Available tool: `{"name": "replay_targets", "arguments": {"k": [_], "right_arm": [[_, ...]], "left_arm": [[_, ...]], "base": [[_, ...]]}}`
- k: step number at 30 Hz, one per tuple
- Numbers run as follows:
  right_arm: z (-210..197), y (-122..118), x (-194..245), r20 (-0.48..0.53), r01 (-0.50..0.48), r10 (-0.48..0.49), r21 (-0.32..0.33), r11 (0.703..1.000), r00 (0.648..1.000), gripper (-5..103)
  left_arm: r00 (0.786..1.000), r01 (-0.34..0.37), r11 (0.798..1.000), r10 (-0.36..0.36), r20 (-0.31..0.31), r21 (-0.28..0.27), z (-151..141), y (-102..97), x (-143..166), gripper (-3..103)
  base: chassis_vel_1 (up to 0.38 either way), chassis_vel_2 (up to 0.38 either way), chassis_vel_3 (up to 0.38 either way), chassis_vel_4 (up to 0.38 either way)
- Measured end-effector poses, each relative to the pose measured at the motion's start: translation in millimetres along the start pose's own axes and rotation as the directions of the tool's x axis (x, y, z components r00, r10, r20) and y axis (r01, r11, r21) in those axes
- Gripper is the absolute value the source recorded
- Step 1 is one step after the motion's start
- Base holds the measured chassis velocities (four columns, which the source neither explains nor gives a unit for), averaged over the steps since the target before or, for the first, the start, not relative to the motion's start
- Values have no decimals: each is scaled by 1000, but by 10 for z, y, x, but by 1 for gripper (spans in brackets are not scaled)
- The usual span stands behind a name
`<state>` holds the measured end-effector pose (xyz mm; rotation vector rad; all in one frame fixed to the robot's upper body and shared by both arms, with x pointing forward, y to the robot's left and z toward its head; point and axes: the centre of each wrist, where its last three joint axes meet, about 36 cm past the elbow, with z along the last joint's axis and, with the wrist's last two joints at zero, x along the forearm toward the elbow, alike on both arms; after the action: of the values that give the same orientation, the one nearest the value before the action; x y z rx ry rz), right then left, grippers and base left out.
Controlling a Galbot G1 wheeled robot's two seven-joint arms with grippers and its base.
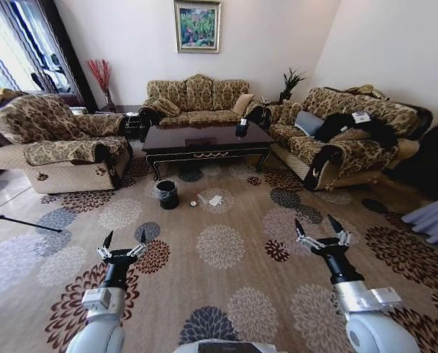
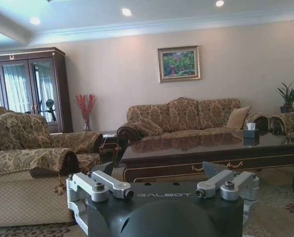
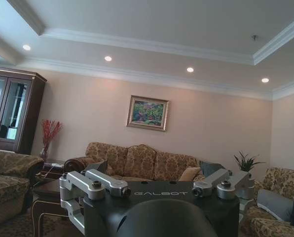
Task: Move to the front of the table and pick up the trash from the floor, then place it into the trash bin.
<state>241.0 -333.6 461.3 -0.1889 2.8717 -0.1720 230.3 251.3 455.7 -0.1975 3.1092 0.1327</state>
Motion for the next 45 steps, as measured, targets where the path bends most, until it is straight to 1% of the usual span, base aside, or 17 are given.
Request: {"name": "replay_targets", "arguments": {"k": [7, 9, 10, 11, 12, 13, 14, 15, 18, 20, 21, 22, 23, 25, 28, 37, 45], "right_arm": [[106, 47, 46, -33, -43, 43, -11, 999, 999, 100], [87, 56, 45, -97, -121, 125, 45, 992, 987, 100], [87, 56, 45, -97, -121, 125, 45, 992, 987, 100], [87, 52, 45, -107, -134, 141, 63, 989, 984, 100], [94, 40, 41, -109, -145, 153, 77, 986, 982, 100], [93, 31, 35, -110, -147, 154, 73, 986, 982, 100], [93, 31, 35, -110, -147, 154, 73, 986, 982, 100], [89, 23, 26, -110, -148, 154, 61, 987, 982, 100], [117, -34, 7, -72, -117, 120, 44, 992, 990, 100], [139, -64, 3, -53, -97, 100, 54, 994, 994, 100], [157, -94, 5, -43, -78, 81, 67, 995, 996, 100], [168, -121, 13, -37, -51, 53, 77, 996, 998, 100], [167, -125, 18, -34, -42, 45, 75, 996, 998, 100], [167, -123, 26, -33, -42, 44, 69, 997, 998, 100], [188, -105, 52, -16, -46, 47, 62, 997, 999, 100], [189, -42, 78, 2, -59, 59, 13, 998, 998, 100], [144, -98, 43, 12, -91, 92, -45, 995, 996, 100]], "left_arm": [[1000, 8, 1000, -8, -19, -14, 33, -4, 22, 100], [998, 30, 1000, -30, -59, -3, 40, -46, 33, 100], [998, 30, 1000, -30, -59, -3, 40, -46, 33, 100], [996, 43, 999, -41, -85, 13, 27, -63, 44, 100], [989, 62, 996, -51, -139, 71, -26, -100, 67, 100], [986, 64, 992, -46, -162, 108, -60, -114, 74, 100], [986, 64, 992, -46, -162, 108, -60, -114, 74, 100], [986, 61, 992, -44, -159, 106, -70, -107, 66, 100], [995, 55, 998, -51, -88, 44, -21, -42, 19, 100], [996, 60, 997, -57, -72, 47, -10, -40, 17, 100], [996, 75, 995, -71, -63, 65, -10, -44, 17, 100], [993, 102, 986, -94, -66, 132, -51, -67, 21, 100], [992, 114, 981, -104, -72, 158, -79, -73, 22, 100], [991, 121, 980, -110, -76, 161, -90, -67, 21, 100], [994, 104, 988, -100, -37, 118, -35, -22, 20, 100], [995, 99, 990, -99, -1, 100, 3, 16, 21, 100], [993, 114, 990, -115, 9, 77, 18, -11, 35, 100]], "base": [[0, 0, 0, 0], [0, 0, 0, 0], [0, 0, 0, 0], [0, 0, 0, 0], [0, 0, 0, 0], [0, 0, 0, 0], [0, 0, 0, 0], [0, 0, 0, 0], [0, 0, 0, 0], [0, 0, 0, 0], [0, 0, 0, 0], [0, 0, 0, 0], [0, 0, 0, 0], [0, 0, 0, 0], [0, 0, 0, 0], [0, 0, 0, 0], [0, 0, 0, 0]]}}
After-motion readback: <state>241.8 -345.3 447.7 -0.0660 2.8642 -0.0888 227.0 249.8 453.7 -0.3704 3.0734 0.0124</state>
